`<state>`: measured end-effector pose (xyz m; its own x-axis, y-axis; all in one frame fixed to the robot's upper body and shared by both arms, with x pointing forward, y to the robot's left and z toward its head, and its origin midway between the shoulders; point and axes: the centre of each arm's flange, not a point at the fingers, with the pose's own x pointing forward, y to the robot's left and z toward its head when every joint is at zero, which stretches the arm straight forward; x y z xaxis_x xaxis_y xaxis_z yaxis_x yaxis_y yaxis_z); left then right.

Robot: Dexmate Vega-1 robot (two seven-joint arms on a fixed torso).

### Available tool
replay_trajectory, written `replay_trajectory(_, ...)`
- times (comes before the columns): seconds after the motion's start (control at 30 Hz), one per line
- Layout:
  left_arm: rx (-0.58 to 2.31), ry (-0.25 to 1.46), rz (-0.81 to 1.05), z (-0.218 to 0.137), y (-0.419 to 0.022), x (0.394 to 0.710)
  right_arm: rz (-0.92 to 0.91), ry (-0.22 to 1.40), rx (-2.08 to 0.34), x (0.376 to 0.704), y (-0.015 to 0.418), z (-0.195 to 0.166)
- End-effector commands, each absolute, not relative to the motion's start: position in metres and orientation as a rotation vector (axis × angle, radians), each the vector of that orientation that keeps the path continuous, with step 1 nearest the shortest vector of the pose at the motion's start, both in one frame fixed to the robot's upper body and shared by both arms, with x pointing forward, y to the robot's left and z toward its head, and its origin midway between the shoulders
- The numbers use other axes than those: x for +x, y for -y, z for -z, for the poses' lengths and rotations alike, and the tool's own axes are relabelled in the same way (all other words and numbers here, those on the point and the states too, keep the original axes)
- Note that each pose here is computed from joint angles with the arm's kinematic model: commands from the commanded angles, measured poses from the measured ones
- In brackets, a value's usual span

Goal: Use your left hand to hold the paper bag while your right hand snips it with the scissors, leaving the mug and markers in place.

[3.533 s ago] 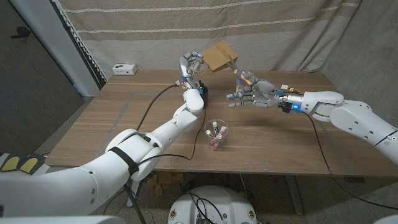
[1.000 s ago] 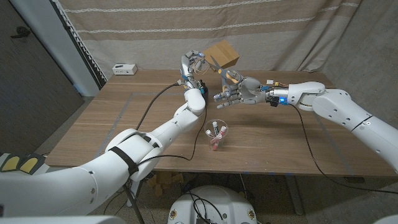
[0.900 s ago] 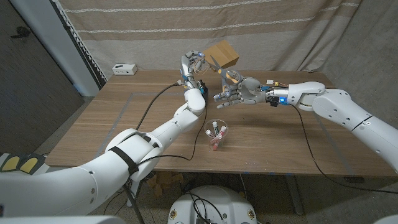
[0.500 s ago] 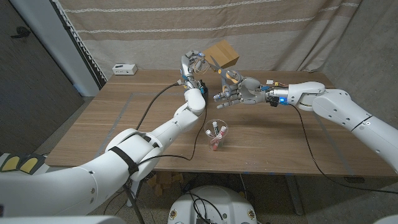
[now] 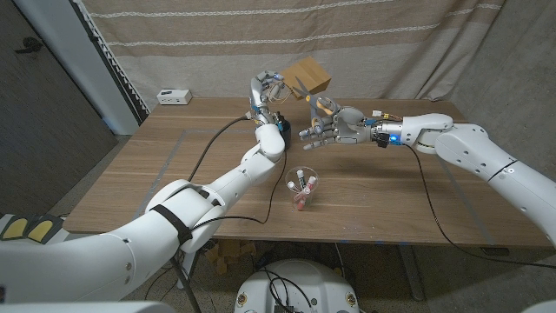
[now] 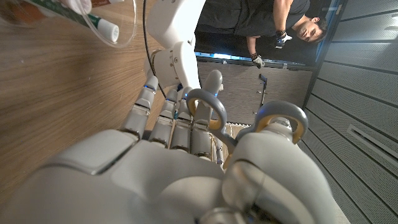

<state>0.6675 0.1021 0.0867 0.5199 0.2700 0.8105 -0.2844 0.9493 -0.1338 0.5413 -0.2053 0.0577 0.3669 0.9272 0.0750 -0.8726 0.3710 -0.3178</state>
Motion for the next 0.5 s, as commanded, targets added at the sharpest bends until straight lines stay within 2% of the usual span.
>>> replay_trajectory(0.03, 0.011, 0.976, -0.343, -0.0878, -0.1035, 0.6679, -1.167, 0.252, -0.25, 0.5429, 0.205, -0.0595)
replay_trajectory(0.5, -0.006, 0.977, -0.346, -0.0857, -0.1038, 0.6669, -1.157, 0.235, -0.256, 0.5463, 0.211, -0.0607)
